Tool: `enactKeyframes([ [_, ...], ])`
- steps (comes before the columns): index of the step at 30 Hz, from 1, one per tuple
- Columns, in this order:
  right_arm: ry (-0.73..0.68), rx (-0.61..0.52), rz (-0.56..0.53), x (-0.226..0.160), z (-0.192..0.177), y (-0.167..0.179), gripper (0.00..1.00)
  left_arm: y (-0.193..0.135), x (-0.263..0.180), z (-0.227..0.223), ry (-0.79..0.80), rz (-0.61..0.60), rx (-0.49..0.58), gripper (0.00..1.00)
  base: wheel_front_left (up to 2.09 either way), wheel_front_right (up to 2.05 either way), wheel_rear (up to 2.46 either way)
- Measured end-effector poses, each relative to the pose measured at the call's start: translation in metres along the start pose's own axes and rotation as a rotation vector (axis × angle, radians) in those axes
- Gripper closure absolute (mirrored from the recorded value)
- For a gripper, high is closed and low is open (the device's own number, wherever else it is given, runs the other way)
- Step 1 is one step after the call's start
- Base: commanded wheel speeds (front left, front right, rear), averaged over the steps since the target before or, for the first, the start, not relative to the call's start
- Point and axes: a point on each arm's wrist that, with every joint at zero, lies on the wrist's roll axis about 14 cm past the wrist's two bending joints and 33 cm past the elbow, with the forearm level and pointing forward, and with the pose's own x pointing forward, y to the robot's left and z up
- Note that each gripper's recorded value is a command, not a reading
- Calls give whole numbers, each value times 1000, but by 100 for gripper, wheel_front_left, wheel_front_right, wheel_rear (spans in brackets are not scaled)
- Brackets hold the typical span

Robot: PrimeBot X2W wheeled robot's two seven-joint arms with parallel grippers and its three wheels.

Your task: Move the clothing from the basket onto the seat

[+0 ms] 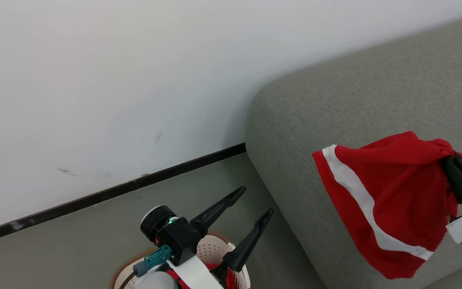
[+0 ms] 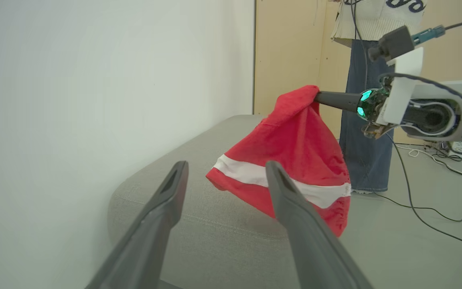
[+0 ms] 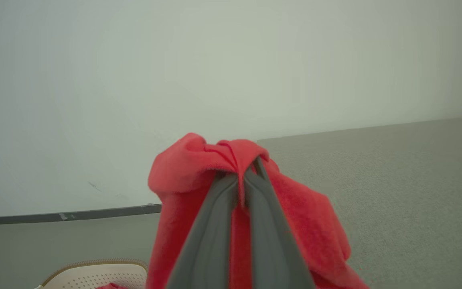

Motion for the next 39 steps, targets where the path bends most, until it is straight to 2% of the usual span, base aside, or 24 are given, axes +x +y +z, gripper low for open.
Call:
enactKeyframes([
  [9,22,18,-100,-22,-9,-21,100,-11,10,-3,-7,-52,-27,0,0,0,0],
  [15,65,46,-146,-15,-18,-32,100,-5,10,-9,1,-54,-33,0,0,0,0],
  [23,6,-10,-126,49,23,-44,100,28,4,-14,2,24,-18,0,0,0,0],
  [25,-49,-15,-152,87,50,-59,100,57,-1,-10,-17,99,16,0,0,0,0],
  [26,-56,1,-159,94,53,-61,100,61,-2,-9,-21,107,23,0,0,0,0],
  [30,-58,17,-203,115,57,-77,100,74,1,0,-54,119,41,0,0,0,0],
  [33,-24,-17,-235,128,54,-92,100,81,0,0,-61,125,46,0,0,0,0],
  [39,74,-48,-282,147,24,-108,100,80,1,-8,-51,106,12,0,0,0,0],
])
